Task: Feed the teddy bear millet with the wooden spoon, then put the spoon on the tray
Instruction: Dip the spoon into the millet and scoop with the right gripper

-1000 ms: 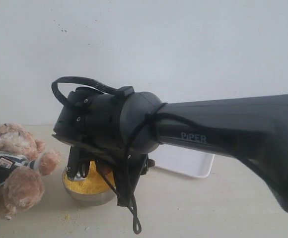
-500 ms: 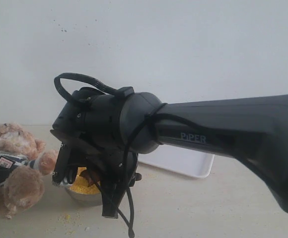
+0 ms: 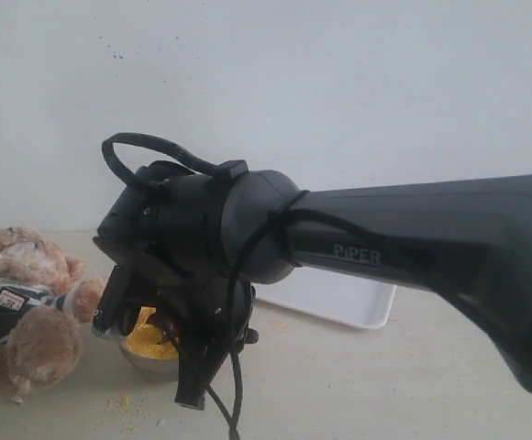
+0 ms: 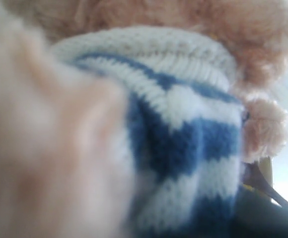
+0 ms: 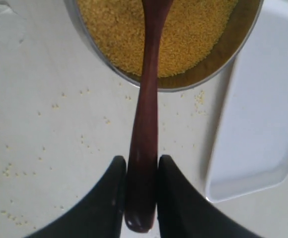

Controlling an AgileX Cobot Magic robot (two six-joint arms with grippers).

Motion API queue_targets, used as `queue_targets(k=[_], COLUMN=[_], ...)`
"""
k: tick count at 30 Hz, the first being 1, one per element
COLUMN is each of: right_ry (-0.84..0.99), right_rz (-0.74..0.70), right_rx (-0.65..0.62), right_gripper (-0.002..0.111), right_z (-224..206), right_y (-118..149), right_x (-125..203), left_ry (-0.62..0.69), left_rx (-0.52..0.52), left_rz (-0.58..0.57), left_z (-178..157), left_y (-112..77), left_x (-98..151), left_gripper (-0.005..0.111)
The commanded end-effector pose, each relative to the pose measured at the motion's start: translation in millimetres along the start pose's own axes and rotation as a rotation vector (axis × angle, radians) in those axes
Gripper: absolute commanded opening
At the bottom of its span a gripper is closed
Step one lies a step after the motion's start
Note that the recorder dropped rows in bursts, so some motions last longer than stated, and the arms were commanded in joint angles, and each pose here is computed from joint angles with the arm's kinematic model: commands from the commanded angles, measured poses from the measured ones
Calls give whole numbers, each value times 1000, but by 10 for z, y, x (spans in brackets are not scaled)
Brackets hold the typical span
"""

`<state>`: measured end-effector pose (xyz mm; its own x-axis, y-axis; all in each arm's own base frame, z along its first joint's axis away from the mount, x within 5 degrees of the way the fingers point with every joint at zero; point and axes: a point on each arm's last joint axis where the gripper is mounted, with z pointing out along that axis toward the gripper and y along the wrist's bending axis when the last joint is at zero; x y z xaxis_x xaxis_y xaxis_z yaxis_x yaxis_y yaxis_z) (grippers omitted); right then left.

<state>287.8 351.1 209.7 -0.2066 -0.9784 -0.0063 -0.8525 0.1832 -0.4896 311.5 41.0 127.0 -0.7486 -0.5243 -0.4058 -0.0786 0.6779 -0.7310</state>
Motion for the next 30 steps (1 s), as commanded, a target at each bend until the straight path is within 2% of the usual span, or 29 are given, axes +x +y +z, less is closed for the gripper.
queue_targets(k=[1, 6, 18, 21, 24, 30], right_ry=[-20, -17, -51, -34, 5, -66], right_rz=[86, 172, 237, 277, 254, 305], right_rx=[-76, -150, -147, -156, -178, -105], right_gripper=[0, 0, 0, 0, 0, 0], right_z=[30, 93, -30, -23, -35, -108], right_y=[-98, -200, -330, -373, -372, -471], right_x=[60, 150, 213, 261, 314, 289], left_ry=[-15, -15, -11, -11, -11, -13], left_rx=[29, 29, 29, 29, 29, 35], left_rz=[-1, -1, 6, 6, 6, 16], left_z=[-4, -4, -4, -4, -4, -4], left_y=[-27, -27, -27, -27, -27, -33], left_x=[-27, -27, -23, -23, -23, -25], left_gripper=[4, 4, 4, 4, 4, 4])
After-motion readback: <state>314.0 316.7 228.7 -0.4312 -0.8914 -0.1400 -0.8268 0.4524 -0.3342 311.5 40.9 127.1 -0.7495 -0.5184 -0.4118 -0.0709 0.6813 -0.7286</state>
